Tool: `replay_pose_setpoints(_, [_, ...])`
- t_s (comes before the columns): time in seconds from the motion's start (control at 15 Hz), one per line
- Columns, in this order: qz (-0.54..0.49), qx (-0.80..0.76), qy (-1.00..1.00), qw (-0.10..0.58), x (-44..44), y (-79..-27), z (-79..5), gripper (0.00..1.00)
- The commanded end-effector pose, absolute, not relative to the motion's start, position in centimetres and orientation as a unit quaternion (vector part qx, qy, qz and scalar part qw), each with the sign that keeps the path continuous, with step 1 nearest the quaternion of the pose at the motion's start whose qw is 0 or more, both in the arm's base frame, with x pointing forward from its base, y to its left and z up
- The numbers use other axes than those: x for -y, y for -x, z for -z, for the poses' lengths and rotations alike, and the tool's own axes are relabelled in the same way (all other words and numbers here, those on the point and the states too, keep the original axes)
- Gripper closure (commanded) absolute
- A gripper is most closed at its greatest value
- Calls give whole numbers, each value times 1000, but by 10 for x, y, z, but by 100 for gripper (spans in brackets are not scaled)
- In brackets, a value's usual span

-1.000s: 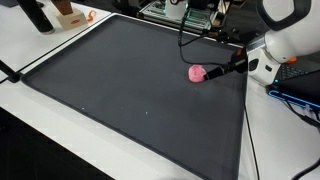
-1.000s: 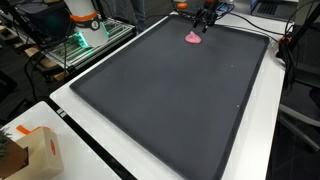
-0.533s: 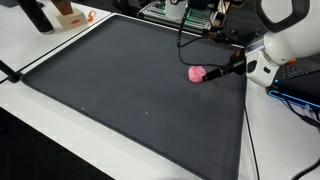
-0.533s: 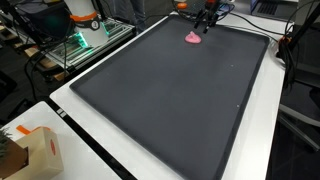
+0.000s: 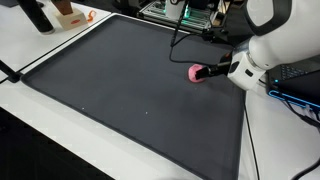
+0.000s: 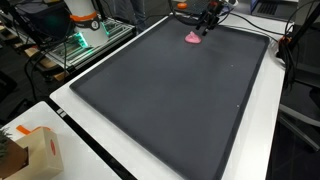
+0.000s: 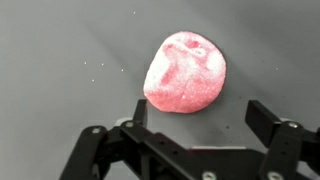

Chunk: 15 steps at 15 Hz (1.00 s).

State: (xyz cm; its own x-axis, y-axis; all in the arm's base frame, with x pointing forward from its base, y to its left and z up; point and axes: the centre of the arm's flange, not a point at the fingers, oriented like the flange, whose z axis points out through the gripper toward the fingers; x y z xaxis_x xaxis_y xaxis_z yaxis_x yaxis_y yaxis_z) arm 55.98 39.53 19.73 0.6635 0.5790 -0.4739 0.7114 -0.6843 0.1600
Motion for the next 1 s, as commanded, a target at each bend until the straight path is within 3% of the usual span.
replay_pose_setpoints(0.0, [220, -275, -926, 134, -384, -580, -195, 0])
replay_pose_setpoints(0.93, [197, 58, -978, 15, -272, -641, -206, 0])
